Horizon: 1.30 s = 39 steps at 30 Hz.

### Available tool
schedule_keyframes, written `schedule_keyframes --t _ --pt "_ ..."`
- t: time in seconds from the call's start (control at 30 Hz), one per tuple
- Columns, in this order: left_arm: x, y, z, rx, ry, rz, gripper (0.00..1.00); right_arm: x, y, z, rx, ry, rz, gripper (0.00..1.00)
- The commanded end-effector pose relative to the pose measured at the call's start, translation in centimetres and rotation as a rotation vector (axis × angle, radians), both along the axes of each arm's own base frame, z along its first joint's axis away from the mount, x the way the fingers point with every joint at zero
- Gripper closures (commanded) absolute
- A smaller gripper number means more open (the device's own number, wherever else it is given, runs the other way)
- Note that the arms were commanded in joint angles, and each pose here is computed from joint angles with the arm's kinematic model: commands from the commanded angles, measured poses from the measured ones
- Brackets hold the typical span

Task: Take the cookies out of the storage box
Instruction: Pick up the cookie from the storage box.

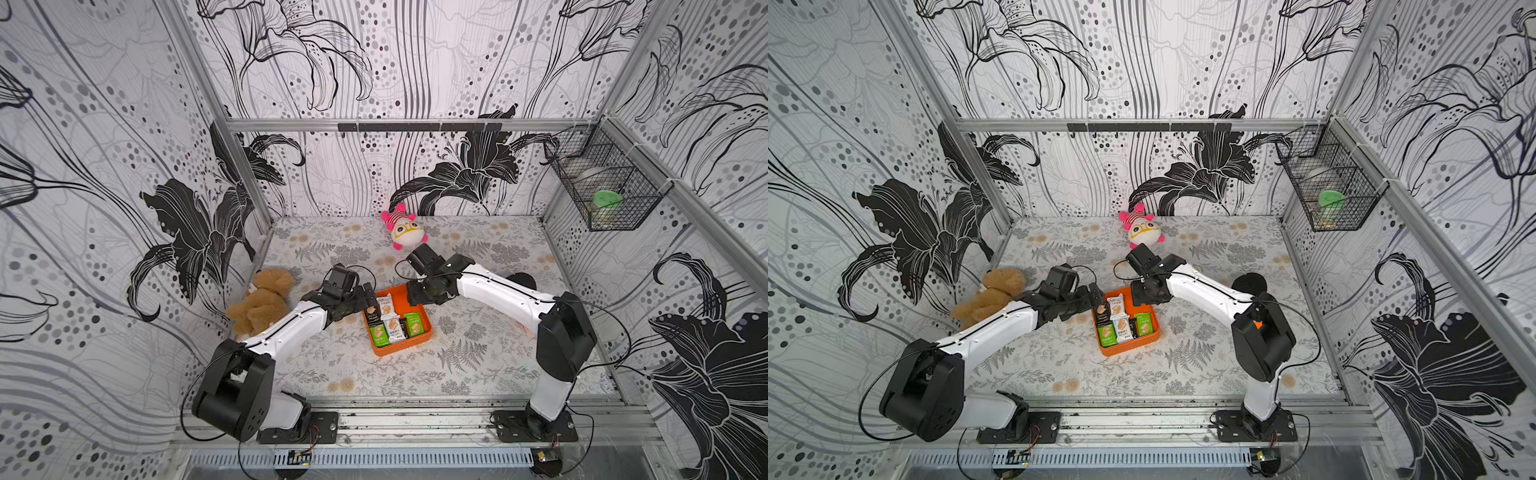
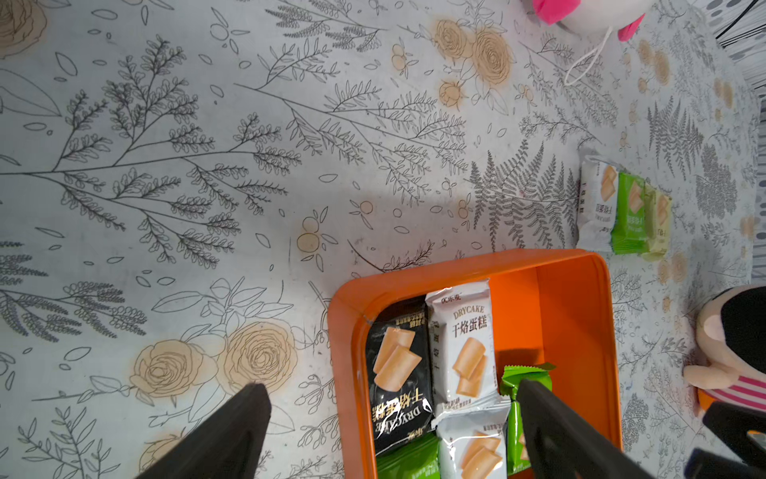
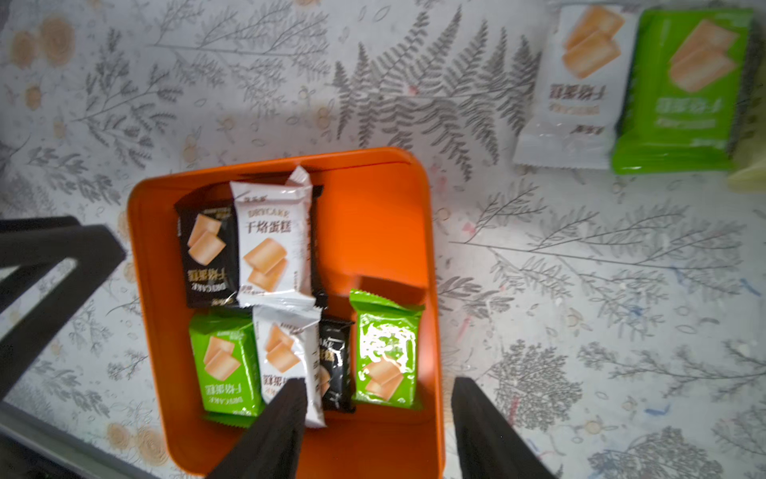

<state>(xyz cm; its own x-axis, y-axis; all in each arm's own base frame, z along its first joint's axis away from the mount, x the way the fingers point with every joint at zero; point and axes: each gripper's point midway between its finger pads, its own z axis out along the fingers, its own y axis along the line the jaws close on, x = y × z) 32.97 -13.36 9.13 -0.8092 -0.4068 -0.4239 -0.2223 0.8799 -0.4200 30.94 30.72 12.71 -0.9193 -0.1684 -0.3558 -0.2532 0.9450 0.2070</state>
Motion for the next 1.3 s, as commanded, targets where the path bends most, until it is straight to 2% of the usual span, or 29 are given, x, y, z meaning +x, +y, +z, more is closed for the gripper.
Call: schedule_keyframes --t 0.0,0.3,0.6,1.07,1.27 --pt "0.3 0.3 0.6 -0.016 -0.04 -0.012 0.03 -1.4 0.4 -0.9 -0.017 0.039 -0.042 0.39" --pt "0.1 2.0 1.2 0.036 -0.065 -0.008 0.03 -3.2 0.3 -4.1 -0.146 0.099 -0.128 0.4" --pt "0.1 2.3 1.6 0.064 -0.079 -0.024 0.03 -3.3 -0.5 -6.6 -0.245 0.128 -0.154 0.4" --pt "0.3 2.8 1.8 0.082 -0.081 -0.026 0.03 -2.9 -0.5 -8.6 -0.312 0.151 -0.14 0.4" --pt "0.4 2.9 1.8 0.078 -0.083 -0.023 0.03 -3.0 -1.0 -8.9 -0.342 0.156 -0.138 0.45"
